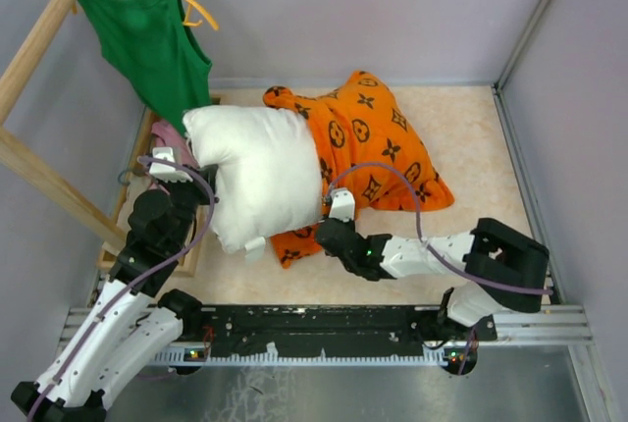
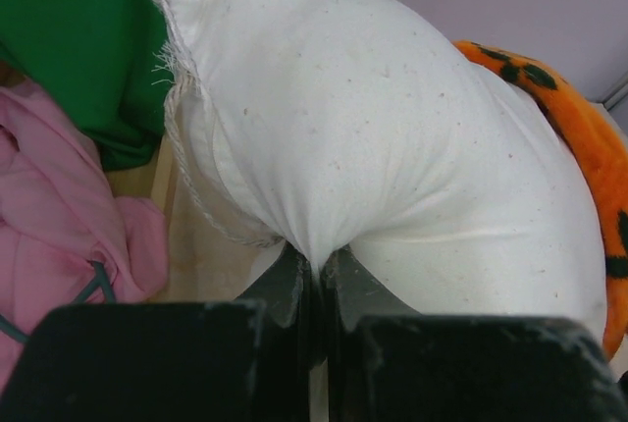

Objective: Remove the pillowcase from the pillow
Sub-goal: Remove the pillow from the pillowcase.

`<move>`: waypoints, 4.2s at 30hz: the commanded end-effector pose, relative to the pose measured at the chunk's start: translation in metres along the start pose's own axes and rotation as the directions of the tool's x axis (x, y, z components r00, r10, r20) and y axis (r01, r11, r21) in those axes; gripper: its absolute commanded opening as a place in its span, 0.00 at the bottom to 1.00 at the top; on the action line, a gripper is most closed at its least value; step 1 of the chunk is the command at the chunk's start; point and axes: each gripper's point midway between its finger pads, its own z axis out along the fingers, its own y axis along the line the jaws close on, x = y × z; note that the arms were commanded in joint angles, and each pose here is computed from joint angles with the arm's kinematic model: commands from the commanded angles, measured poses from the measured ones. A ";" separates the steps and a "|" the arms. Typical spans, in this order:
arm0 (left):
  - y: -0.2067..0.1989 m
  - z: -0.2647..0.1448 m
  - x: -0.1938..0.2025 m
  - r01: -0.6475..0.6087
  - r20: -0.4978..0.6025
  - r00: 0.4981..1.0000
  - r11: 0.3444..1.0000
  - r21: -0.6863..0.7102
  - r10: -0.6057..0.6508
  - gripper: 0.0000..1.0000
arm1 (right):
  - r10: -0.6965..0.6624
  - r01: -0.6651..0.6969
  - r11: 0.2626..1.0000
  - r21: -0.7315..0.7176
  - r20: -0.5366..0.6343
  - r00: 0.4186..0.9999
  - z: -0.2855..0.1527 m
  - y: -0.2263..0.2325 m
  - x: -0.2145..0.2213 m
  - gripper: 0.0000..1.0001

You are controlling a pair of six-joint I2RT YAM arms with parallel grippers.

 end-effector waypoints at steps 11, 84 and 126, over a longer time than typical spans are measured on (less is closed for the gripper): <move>-0.001 -0.003 -0.047 0.044 0.161 0.986 0.999 -0.010 -0.042 0.00 | 0.078 -0.211 0.946 0.245 0.459 0.885 -0.092 -0.154 -0.165 0.00; 0.061 -0.044 -0.069 0.273 0.314 0.932 0.920 -0.281 -0.180 0.00 | 0.452 -0.835 0.502 0.227 0.754 0.477 -0.057 -0.373 -0.264 0.07; 0.084 -0.049 -0.060 0.309 0.306 0.933 0.853 -0.420 -0.188 0.00 | 0.558 -0.892 0.432 0.133 0.737 0.380 -0.096 -0.362 -0.190 0.10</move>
